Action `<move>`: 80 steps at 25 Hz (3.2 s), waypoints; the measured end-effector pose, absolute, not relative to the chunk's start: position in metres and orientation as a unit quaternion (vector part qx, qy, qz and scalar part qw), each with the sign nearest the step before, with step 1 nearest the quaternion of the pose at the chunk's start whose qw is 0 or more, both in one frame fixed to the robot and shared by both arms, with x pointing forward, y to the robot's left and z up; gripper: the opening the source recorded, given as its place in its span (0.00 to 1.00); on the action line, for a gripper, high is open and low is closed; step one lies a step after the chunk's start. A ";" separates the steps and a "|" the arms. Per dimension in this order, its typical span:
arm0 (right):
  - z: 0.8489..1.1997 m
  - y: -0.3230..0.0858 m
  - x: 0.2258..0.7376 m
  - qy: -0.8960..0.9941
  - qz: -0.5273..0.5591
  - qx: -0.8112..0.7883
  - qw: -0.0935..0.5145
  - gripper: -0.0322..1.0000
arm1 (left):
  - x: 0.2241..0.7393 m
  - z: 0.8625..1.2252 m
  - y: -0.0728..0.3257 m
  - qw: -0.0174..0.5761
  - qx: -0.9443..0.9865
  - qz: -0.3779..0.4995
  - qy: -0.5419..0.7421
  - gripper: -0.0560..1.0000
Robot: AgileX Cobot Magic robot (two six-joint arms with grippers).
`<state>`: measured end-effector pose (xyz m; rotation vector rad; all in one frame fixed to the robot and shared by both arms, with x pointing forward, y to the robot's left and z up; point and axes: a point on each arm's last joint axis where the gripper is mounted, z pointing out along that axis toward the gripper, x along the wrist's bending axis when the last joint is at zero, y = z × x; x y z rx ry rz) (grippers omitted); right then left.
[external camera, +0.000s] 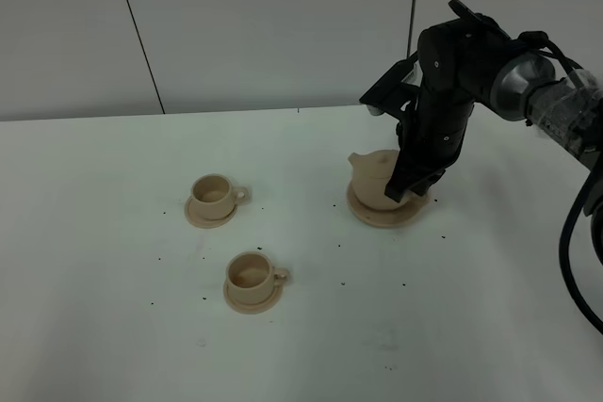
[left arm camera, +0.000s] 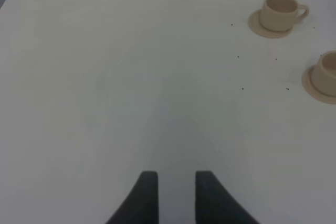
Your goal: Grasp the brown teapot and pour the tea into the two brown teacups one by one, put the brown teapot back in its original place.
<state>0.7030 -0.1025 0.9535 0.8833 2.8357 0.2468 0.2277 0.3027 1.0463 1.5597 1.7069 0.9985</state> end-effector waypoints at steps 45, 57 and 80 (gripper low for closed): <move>1.010 -0.083 0.693 0.927 0.234 0.284 0.066 0.12 | 0.228 1.046 0.303 0.307 0.589 0.377 0.645 0.28; 1.014 -0.045 0.682 0.932 0.253 0.236 0.110 0.12 | 0.228 1.046 0.303 0.307 0.588 0.377 0.647 0.28; 0.972 0.024 0.665 0.954 0.150 0.128 0.225 0.12 | 0.228 1.046 0.303 0.307 0.588 0.377 0.646 0.28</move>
